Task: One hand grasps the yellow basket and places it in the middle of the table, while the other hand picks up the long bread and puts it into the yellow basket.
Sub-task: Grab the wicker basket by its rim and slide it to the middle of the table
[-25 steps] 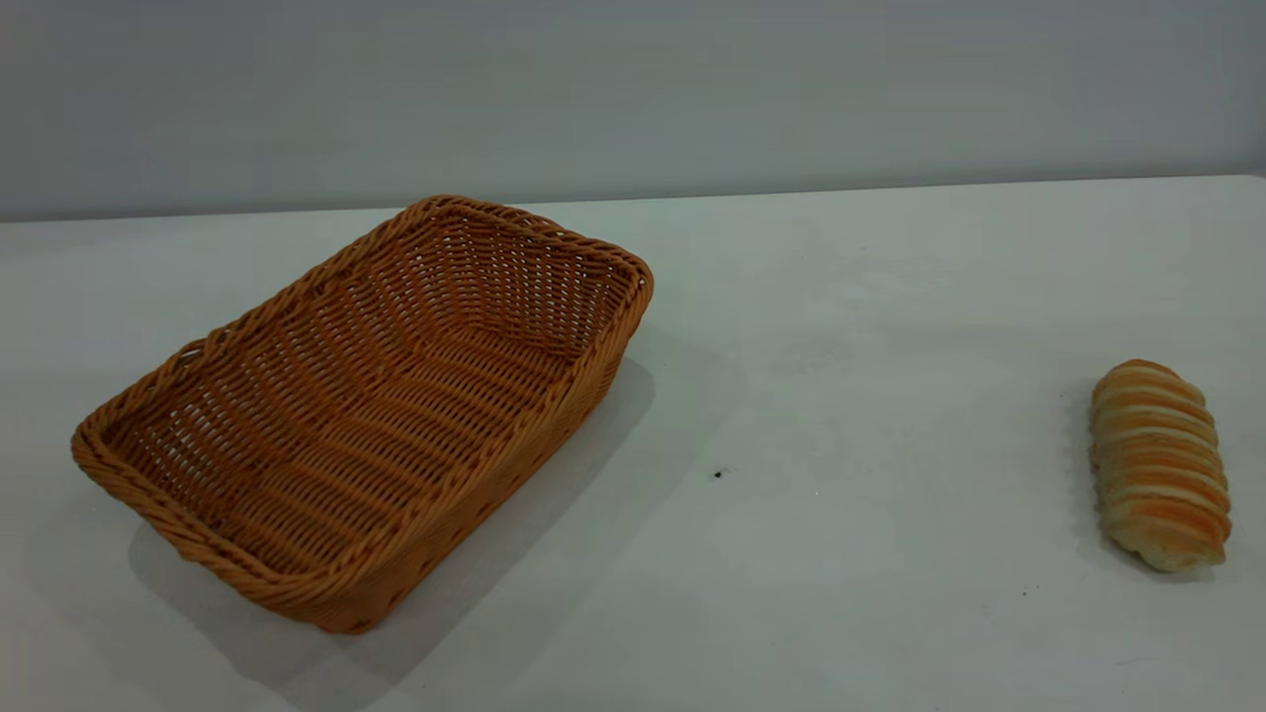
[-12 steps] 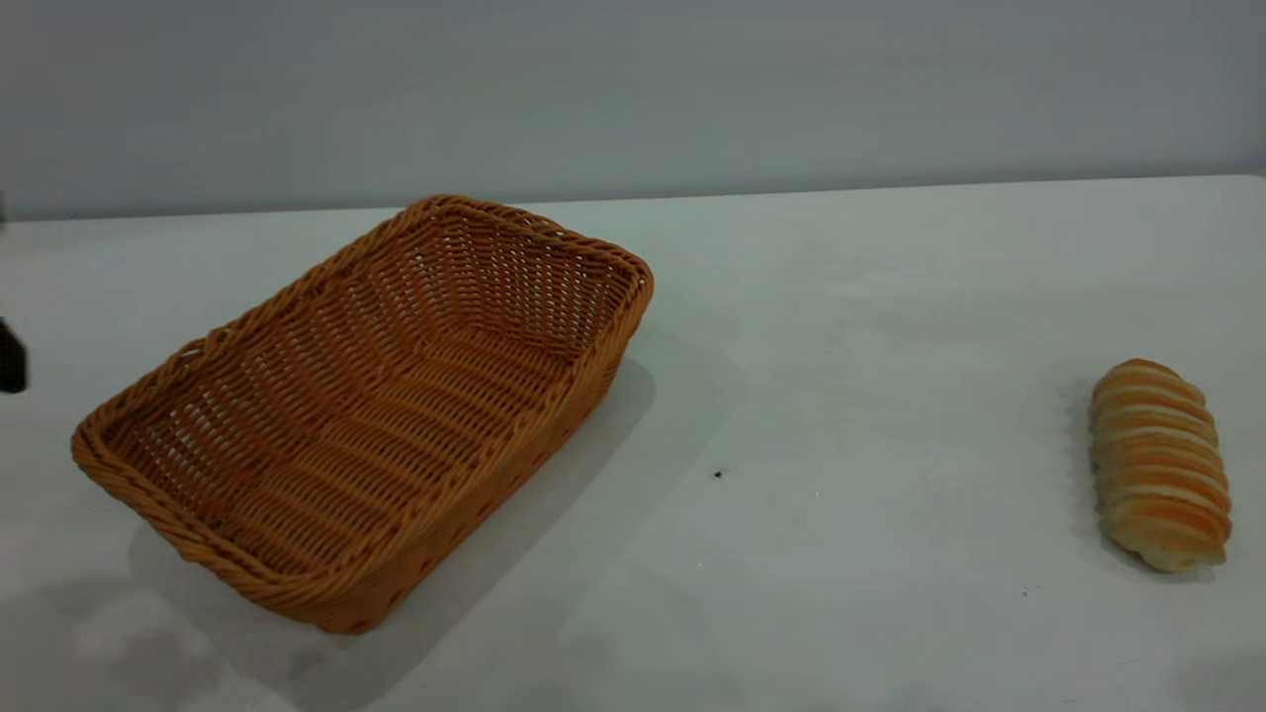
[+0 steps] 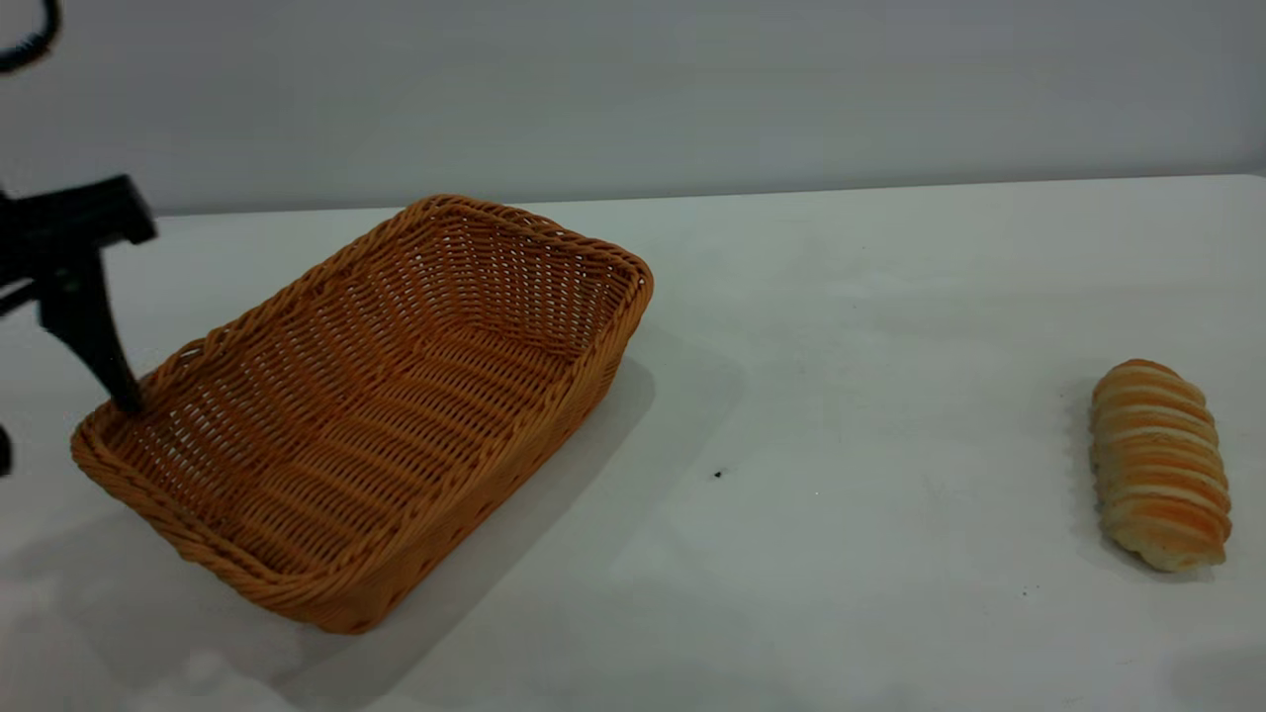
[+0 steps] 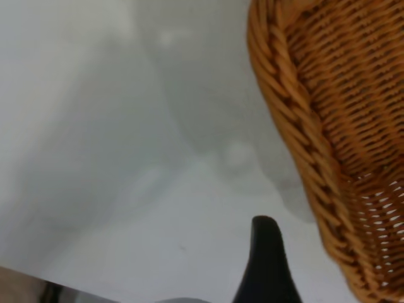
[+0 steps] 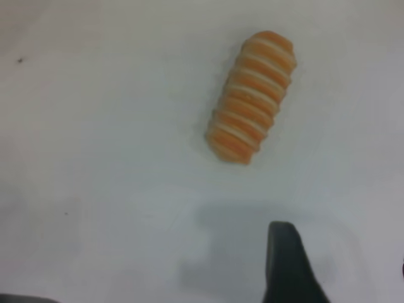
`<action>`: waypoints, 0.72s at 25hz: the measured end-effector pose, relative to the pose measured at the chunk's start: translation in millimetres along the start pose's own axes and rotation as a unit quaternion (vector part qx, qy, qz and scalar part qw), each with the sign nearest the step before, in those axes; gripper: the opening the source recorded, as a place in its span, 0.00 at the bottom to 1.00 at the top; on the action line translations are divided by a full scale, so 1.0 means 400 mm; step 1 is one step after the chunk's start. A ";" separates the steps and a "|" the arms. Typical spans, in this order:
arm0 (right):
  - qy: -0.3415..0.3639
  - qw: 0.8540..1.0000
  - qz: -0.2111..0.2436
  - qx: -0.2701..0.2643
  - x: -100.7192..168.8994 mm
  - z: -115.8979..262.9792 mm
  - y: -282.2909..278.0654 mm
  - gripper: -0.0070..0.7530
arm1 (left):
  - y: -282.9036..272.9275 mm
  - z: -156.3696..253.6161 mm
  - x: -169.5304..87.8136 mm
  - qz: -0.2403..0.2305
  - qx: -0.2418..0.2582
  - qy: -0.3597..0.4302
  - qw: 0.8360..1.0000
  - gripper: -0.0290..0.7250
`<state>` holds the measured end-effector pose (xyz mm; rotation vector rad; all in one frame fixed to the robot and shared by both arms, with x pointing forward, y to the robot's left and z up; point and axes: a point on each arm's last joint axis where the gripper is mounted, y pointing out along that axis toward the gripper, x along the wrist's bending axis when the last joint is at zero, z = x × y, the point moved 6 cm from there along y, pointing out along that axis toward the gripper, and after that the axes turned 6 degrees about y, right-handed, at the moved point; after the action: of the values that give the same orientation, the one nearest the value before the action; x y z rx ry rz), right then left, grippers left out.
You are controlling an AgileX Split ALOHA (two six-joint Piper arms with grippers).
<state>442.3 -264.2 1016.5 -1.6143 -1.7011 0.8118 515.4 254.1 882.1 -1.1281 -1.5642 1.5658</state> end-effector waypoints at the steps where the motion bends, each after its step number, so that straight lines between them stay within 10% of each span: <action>1: 0.001 1.000 -0.001 0.000 0.001 0.000 0.000 0.62 | 0.011 -0.001 -0.003 -0.001 0.007 -0.004 1.000 0.83; 18: 0.011 1.000 -0.012 0.001 0.009 0.001 0.000 0.62 | 0.137 -0.014 -0.003 -0.020 0.037 -0.017 0.999 0.83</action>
<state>442.0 -260.7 1016.6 -1.5937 -1.6999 0.7812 527.9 251.1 828.7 -1.0285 -1.5287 1.6115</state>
